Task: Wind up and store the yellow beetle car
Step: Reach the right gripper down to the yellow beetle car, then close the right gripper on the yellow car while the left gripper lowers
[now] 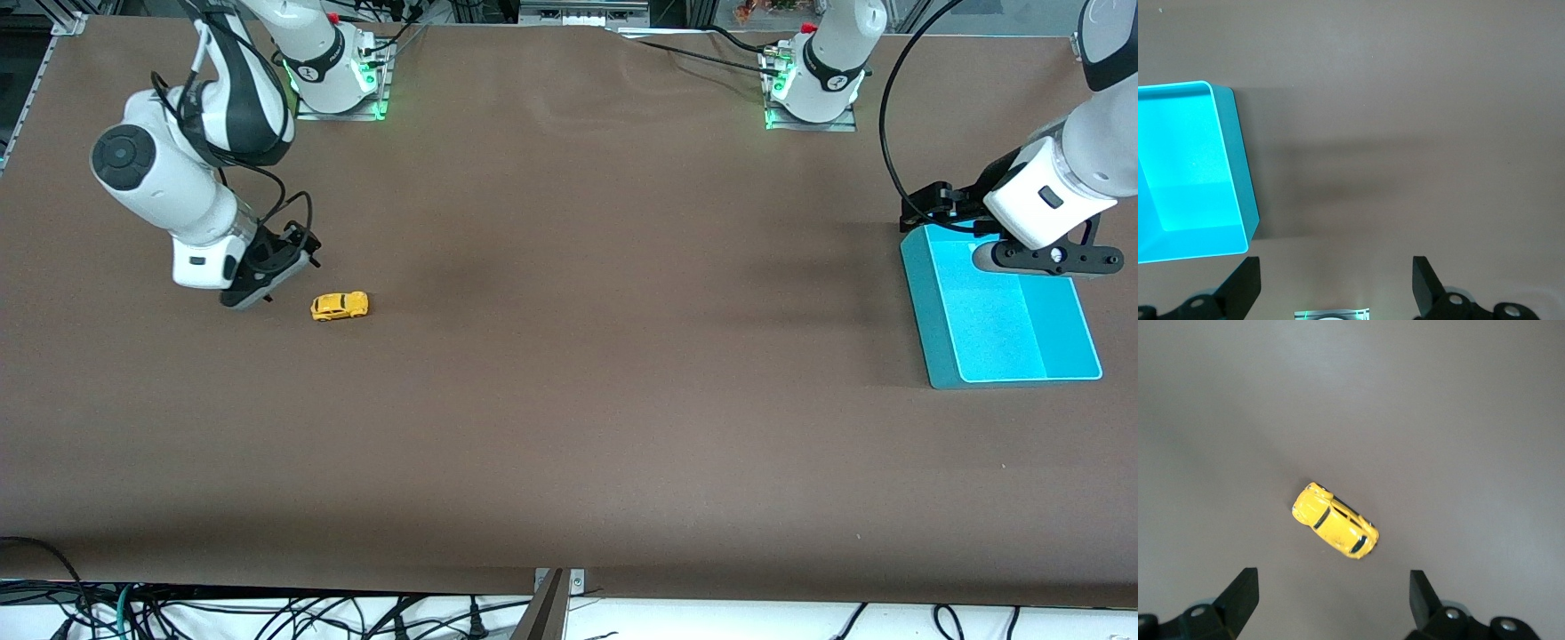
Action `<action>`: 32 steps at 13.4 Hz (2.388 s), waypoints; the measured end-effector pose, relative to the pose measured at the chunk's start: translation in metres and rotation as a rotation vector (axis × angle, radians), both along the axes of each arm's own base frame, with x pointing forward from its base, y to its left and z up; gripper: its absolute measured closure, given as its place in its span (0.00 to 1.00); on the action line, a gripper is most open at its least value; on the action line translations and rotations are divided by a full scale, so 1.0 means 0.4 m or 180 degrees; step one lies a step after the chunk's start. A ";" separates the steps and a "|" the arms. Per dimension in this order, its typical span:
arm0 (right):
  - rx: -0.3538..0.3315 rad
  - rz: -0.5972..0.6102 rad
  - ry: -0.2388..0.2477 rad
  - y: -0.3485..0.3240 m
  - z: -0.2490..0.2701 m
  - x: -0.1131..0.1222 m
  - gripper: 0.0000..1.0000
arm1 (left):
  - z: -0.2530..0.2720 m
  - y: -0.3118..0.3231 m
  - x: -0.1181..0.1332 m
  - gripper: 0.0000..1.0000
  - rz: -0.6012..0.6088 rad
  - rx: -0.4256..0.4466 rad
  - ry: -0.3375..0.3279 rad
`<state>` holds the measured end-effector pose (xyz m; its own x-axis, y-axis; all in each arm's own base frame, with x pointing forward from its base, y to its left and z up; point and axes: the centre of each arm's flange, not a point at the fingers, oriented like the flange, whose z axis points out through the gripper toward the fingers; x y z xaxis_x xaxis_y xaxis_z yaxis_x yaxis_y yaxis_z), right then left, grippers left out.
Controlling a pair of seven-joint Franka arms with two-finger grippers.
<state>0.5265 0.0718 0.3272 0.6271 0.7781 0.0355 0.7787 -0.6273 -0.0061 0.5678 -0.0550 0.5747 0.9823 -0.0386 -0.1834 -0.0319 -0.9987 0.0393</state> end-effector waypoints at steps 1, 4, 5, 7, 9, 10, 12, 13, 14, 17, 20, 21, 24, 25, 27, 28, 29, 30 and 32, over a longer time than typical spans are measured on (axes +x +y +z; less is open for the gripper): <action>0.0003 0.0353 0.0006 0.000 -0.024 0.001 0.00 | 0.000 0.000 0.000 0.00 0.0001 0.0000 0.0000; 0.0045 0.1314 -0.0021 0.001 -0.113 0.009 0.00 | 0.000 0.001 0.000 0.00 0.0001 0.0000 0.0001; 0.0065 0.1541 -0.0018 0.002 -0.148 0.008 0.00 | -0.001 0.001 0.000 0.00 0.0001 0.0000 0.0001; 0.0095 0.1901 -0.0055 0.003 -0.215 0.001 0.00 | -0.001 0.001 0.000 0.00 0.0001 0.0000 0.0002; 0.0109 0.2158 -0.0134 0.004 -0.273 -0.011 0.00 | -0.001 0.001 0.001 0.00 0.0001 0.0000 0.0003; 0.0118 0.2221 -0.0150 0.005 -0.297 -0.017 0.00 | -0.001 0.001 0.001 0.00 0.0002 0.0000 0.0003; 0.0133 0.2271 -0.0150 0.005 -0.325 -0.027 0.04 | -0.002 0.001 0.001 0.00 0.0002 0.0000 0.0004; 0.0135 0.2281 -0.0147 0.005 -0.330 -0.031 0.04 | -0.002 0.001 0.001 0.00 0.0002 0.0000 0.0004; 0.0134 0.2287 -0.0146 0.005 -0.331 -0.032 0.11 | -0.002 0.001 0.001 0.00 0.0002 0.0000 0.0005; 0.0133 0.2290 -0.0150 0.005 -0.331 -0.032 0.44 | -0.003 0.001 0.002 0.00 0.0002 0.0000 0.0008; 0.0129 0.2294 -0.0158 0.005 -0.328 -0.032 0.56 | -0.004 0.001 0.002 0.00 0.0002 0.0000 0.0008; 0.0129 0.2294 -0.0158 0.006 -0.327 -0.032 0.56 | -0.004 0.001 0.002 0.00 0.0002 0.0000 0.0008; 0.0148 0.2302 -0.0177 0.035 -0.319 -0.035 0.56 | -0.004 0.001 0.002 0.00 0.0002 0.0000 0.0009; 0.0155 0.2291 -0.0184 0.047 -0.316 -0.036 0.56 | -0.005 0.000 0.002 0.00 0.0001 0.0000 0.0012; 0.0162 0.2283 -0.0182 0.054 -0.316 -0.037 0.56 | -0.012 0.000 0.005 0.00 0.0001 0.0000 0.0026; 0.0164 0.2281 -0.0176 0.053 -0.318 -0.038 0.56 | -0.015 -0.001 0.006 0.00 0.0002 -0.0011 0.0035; 0.0169 0.2281 -0.0162 0.053 -0.324 -0.041 0.56 | -0.019 -0.003 0.008 0.00 0.0005 -0.0044 0.0046; 0.0175 0.2281 -0.0153 0.052 -0.330 -0.043 0.56 | -0.023 -0.004 0.010 0.00 0.0010 -0.0067 0.0059; 0.0167 0.2265 -0.0155 0.039 -0.330 -0.040 0.56 | -0.037 0.004 0.016 0.00 0.0030 -0.0073 0.0090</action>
<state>0.5103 0.0875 0.1950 -0.0354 0.9944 0.0992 0.9992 0.0333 0.0228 0.5742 -0.0535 0.5598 0.9770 -0.0339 -0.2104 -0.0211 -0.9978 0.0630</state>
